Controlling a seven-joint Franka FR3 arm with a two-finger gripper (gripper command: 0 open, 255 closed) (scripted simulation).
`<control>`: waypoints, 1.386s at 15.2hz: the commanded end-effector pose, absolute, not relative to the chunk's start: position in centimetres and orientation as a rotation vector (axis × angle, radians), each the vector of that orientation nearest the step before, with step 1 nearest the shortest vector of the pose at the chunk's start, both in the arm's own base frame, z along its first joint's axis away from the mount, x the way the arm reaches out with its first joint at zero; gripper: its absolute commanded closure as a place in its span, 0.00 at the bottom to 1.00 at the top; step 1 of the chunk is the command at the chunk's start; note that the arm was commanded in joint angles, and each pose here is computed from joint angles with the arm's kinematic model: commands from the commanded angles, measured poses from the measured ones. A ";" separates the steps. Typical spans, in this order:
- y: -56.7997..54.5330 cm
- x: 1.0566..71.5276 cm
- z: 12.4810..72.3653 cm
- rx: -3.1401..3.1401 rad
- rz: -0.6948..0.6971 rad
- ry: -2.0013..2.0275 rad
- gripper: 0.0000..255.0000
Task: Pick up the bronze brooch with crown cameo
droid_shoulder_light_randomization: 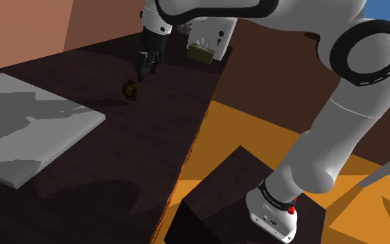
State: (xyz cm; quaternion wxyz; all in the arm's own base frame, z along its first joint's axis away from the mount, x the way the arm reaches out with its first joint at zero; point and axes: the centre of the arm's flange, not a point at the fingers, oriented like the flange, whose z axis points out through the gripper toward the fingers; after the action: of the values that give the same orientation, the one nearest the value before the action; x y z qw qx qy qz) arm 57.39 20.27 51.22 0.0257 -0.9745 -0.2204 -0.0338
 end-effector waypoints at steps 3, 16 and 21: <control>22.8 60.2 49.5 -2.987 -0.089 -0.744 0.00; 22.7 60.2 46.0 -2.987 -0.089 -0.744 1.00; 22.8 60.2 46.1 -2.987 -0.089 -0.744 1.00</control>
State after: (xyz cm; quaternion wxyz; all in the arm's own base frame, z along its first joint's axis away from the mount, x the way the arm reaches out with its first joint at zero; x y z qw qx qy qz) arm 60.22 22.77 46.05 0.0308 -0.9695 -0.2416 -0.0291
